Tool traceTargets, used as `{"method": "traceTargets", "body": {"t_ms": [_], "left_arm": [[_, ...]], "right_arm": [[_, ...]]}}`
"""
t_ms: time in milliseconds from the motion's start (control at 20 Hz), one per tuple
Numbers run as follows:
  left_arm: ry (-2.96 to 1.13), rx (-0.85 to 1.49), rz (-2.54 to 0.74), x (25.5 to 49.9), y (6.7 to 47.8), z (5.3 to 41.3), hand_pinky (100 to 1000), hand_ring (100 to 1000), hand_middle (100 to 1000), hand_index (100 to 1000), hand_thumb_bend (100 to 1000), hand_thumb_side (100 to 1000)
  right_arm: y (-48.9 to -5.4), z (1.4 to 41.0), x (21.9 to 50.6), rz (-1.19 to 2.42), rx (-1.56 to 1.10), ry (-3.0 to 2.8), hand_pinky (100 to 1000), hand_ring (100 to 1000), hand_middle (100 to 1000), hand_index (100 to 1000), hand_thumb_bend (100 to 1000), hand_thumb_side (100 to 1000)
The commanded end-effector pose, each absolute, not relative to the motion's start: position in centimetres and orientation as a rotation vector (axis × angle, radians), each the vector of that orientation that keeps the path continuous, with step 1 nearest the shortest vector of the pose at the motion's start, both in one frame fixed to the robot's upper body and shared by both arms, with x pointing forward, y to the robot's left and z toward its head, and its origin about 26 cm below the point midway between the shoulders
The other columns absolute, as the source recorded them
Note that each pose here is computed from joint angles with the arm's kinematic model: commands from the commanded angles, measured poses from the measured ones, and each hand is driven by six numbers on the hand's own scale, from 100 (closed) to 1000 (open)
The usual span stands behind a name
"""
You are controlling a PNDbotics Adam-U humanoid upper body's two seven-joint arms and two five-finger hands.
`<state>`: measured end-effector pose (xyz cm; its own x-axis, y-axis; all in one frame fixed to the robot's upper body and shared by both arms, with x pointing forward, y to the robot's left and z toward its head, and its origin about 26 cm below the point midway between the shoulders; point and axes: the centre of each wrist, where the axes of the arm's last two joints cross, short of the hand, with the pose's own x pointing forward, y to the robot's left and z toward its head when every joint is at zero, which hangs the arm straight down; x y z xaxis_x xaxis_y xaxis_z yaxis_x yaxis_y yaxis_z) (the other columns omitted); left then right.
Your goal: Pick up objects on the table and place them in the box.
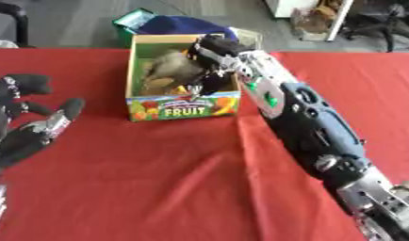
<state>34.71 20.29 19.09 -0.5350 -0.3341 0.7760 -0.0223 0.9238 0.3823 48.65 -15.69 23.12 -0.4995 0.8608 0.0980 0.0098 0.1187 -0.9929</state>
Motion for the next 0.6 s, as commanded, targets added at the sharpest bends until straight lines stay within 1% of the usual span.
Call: {"method": "traceTargets", "body": {"t_ms": [50, 100, 150, 300, 600], "left_arm": [[-2.151, 0.246, -0.42, 34.5, 20.0, 20.4, 534, 715, 542, 675, 688, 379], [-2.152, 0.245, -0.421, 34.5, 20.0, 20.4, 534, 715, 542, 675, 687, 379], [-2.151, 0.245, -0.421, 34.5, 20.0, 20.4, 534, 715, 542, 675, 687, 379], [-2.147, 0.245, -0.421, 34.5, 20.1, 20.3, 534, 713, 542, 675, 687, 379], [-2.135, 0.256, -0.421, 34.5, 20.3, 20.0, 534, 712, 543, 675, 686, 379]], "right_arm": [[-16.3, 24.2, 49.5, 1.366, -0.945, -1.678, 500, 304, 238, 419, 100, 228], [-16.5, 24.3, 49.6, 1.342, -0.959, -1.684, 499, 304, 237, 419, 127, 191], [-16.6, 24.6, 49.7, 1.321, -0.97, -1.69, 496, 302, 235, 418, 119, 184], [-17.2, 25.4, 49.8, 1.268, -0.982, -1.717, 490, 300, 232, 418, 103, 171], [-17.7, 27.8, 49.4, 1.243, -0.962, -1.786, 487, 298, 229, 417, 100, 157]]}}
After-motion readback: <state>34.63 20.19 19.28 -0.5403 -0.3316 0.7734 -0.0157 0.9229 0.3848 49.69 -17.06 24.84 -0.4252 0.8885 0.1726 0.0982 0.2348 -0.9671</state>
